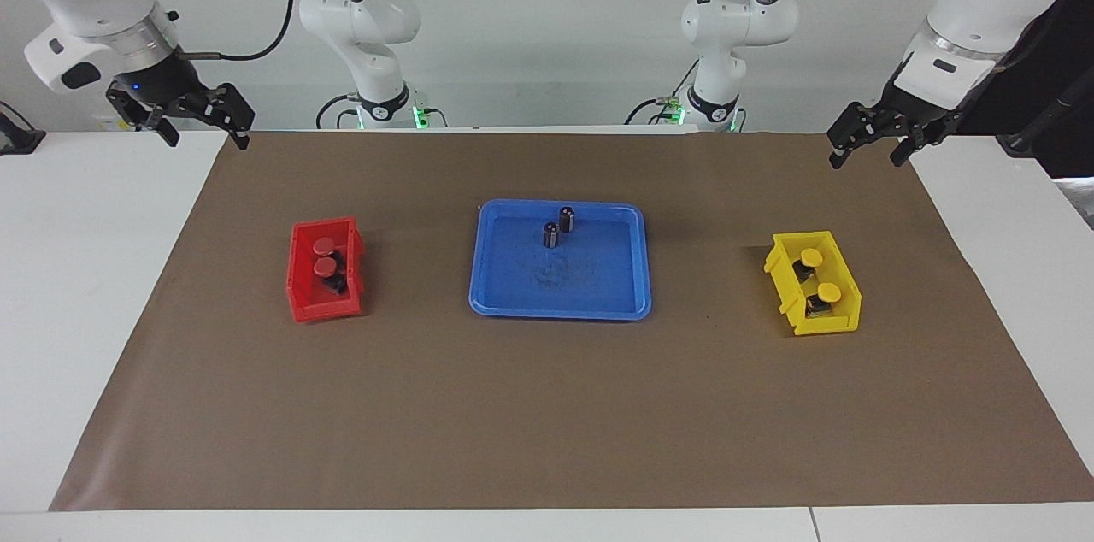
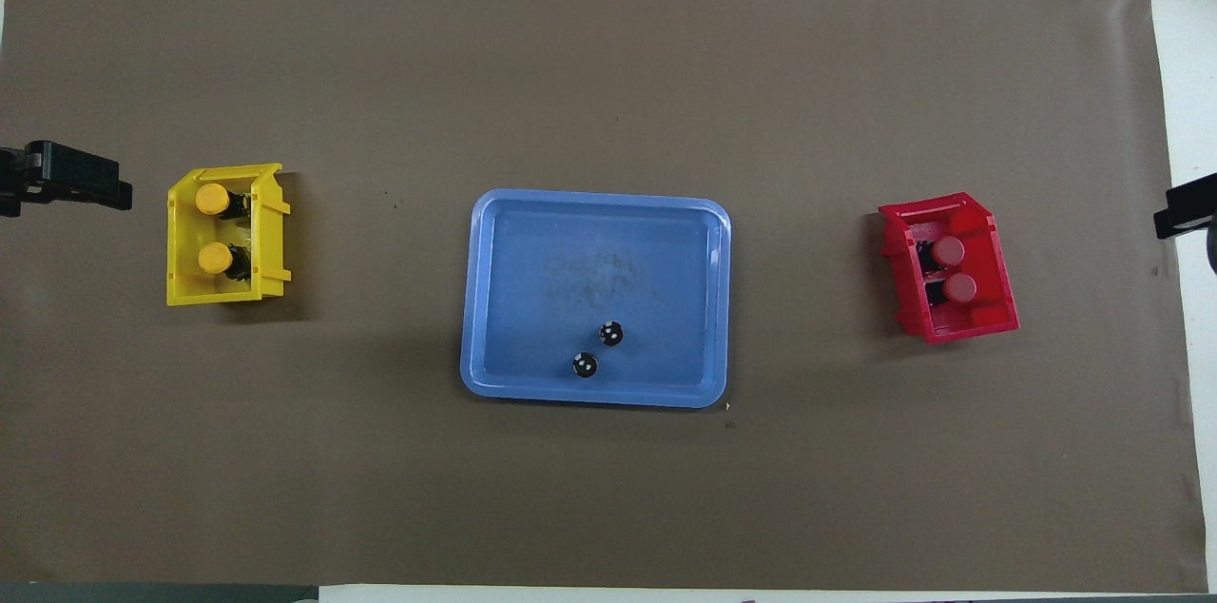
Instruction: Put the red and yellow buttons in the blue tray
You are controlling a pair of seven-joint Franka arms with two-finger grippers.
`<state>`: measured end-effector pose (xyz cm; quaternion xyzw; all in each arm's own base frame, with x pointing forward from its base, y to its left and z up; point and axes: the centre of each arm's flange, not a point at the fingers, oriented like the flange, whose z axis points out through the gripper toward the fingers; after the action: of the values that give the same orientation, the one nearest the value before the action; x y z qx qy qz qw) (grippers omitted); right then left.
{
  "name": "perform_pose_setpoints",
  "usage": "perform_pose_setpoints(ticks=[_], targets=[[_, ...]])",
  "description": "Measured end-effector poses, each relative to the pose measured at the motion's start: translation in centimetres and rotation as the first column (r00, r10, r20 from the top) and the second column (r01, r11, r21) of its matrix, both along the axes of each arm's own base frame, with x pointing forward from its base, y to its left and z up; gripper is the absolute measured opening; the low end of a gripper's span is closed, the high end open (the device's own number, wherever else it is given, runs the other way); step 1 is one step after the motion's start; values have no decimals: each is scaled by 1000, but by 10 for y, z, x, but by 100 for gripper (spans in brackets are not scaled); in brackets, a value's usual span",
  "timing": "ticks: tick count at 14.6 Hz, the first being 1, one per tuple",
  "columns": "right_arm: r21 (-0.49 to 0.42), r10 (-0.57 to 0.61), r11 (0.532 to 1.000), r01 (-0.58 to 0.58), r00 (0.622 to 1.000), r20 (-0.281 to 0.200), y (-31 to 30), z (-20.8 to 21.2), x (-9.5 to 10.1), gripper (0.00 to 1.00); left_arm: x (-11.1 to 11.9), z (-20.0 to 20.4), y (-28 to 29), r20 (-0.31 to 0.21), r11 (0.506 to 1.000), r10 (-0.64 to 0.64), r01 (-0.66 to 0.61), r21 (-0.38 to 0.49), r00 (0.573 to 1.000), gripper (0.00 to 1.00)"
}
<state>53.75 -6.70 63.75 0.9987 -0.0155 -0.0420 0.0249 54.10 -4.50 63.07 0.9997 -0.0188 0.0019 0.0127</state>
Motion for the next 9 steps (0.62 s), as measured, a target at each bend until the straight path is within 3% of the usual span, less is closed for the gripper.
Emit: perform_pose_setpoints(ticks=[5,9], targets=[[-6,41,999,-41,997,67,41,-47,19,100,0,0,0,0,1000,0,0,0,1000,100],[48,30,998,-34,995,96,49,-104,25,100,0,0,0,0,1000,0,0,0,1000,100]])
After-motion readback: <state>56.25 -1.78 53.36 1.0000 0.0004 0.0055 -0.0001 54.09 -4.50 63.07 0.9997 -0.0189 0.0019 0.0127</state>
